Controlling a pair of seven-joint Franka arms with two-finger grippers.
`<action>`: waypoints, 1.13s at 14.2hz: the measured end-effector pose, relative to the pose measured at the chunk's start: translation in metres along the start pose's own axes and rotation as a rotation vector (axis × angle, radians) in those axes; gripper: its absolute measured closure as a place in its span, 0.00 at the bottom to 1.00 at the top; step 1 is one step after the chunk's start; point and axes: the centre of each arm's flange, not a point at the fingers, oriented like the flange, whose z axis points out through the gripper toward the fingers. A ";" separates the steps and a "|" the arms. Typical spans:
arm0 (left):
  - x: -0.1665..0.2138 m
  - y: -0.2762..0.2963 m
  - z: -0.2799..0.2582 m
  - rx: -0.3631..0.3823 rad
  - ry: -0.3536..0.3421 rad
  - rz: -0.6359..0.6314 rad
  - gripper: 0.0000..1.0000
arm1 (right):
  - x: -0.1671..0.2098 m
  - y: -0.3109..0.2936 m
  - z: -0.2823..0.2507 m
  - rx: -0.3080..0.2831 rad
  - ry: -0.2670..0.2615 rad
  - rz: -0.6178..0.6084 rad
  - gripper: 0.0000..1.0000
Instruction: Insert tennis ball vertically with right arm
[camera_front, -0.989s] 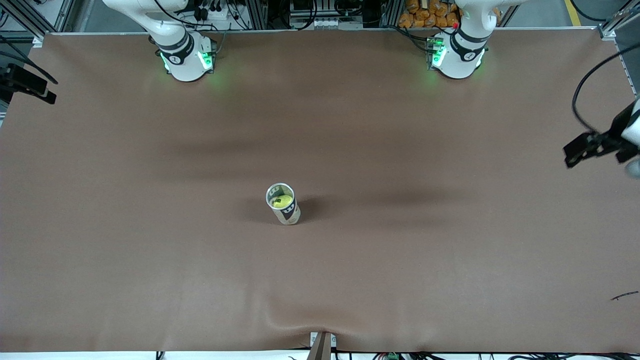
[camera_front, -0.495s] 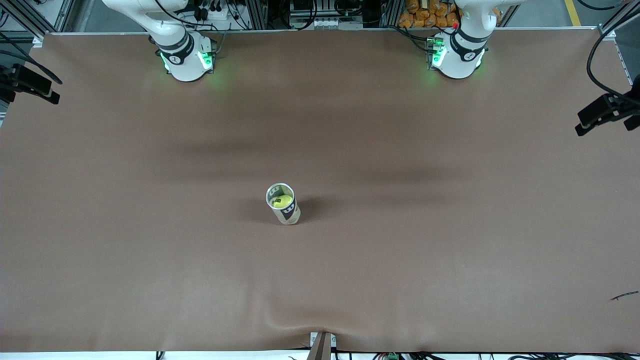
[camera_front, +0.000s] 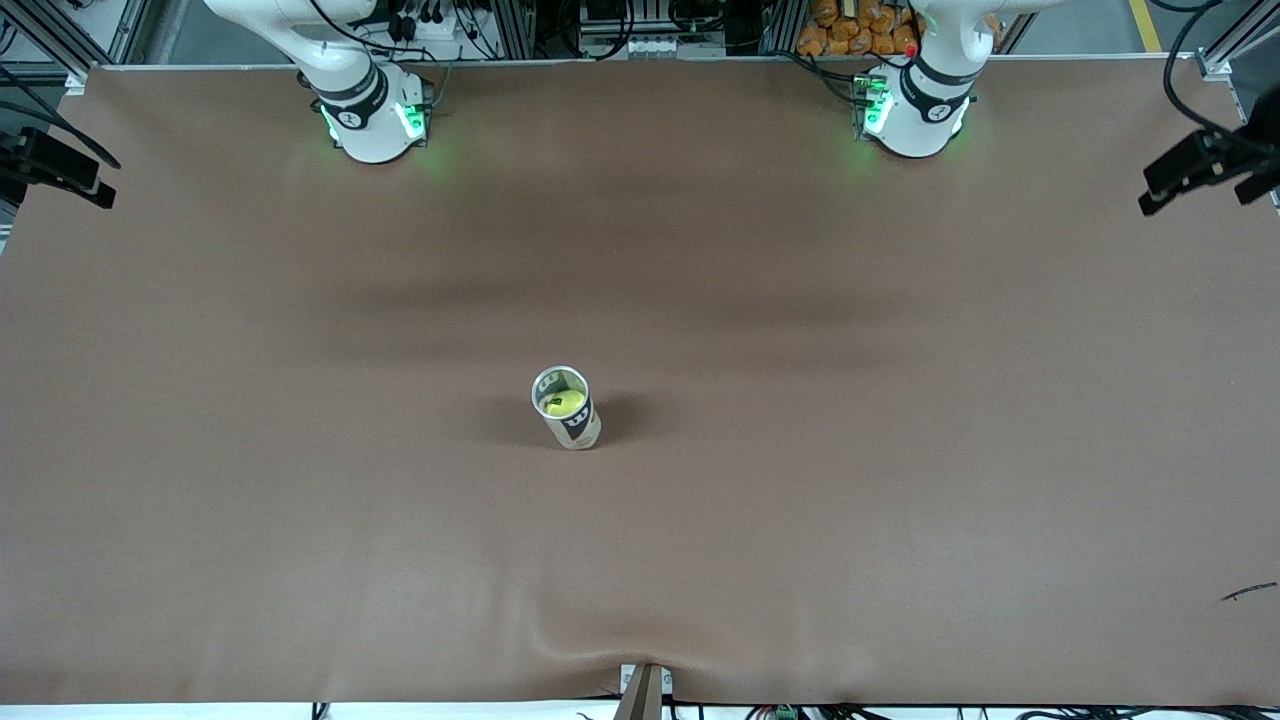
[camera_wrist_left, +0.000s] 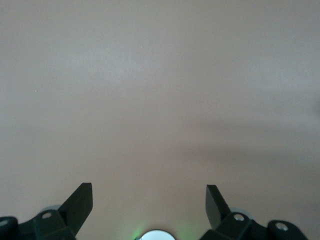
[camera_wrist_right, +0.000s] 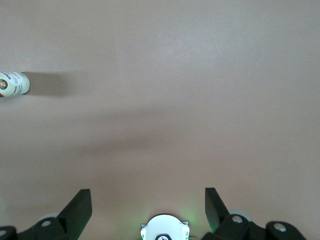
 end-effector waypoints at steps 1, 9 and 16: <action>-0.007 0.006 -0.005 0.001 -0.002 0.014 0.00 | 0.000 0.001 -0.001 0.000 0.003 0.002 0.00; -0.014 0.031 -0.007 0.002 0.000 0.123 0.00 | -0.001 0.002 -0.003 0.000 0.007 0.005 0.00; -0.012 0.042 -0.004 0.000 0.007 0.142 0.00 | -0.001 0.002 -0.003 0.000 0.008 0.006 0.00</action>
